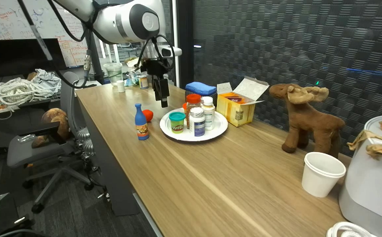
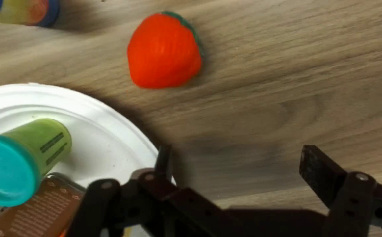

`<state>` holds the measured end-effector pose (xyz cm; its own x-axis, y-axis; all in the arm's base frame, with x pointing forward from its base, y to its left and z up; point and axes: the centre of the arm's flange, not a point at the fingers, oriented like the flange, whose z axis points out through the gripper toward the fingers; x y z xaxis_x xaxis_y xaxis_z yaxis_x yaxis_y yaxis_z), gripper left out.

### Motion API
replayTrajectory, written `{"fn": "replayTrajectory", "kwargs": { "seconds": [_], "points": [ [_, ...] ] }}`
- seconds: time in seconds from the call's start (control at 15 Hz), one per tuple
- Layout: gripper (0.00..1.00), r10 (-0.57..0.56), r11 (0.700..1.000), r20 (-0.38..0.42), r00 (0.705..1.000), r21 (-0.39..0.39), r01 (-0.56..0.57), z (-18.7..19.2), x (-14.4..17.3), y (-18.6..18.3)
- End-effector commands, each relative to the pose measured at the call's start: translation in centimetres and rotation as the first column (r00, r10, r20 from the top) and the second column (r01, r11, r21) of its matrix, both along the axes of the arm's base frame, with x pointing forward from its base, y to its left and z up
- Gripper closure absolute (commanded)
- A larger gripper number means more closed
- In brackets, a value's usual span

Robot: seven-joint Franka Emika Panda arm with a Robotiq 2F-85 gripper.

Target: Put all the items surrounding the plate on to the plate.

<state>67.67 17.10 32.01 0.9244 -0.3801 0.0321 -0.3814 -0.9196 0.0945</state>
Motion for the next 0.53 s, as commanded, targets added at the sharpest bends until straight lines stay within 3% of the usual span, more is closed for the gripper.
{"fn": "replayTrajectory", "kwargs": {
  "seconds": [0.0,0.47],
  "points": [
    [0.0,0.026,1.0,0.001,1.0,-0.002,-0.026,1.1,0.1,1.0],
    [0.0,-0.143,0.986,0.021,0.99,-0.088,0.144,2.4,-1.8,-0.3]
  ]
}}
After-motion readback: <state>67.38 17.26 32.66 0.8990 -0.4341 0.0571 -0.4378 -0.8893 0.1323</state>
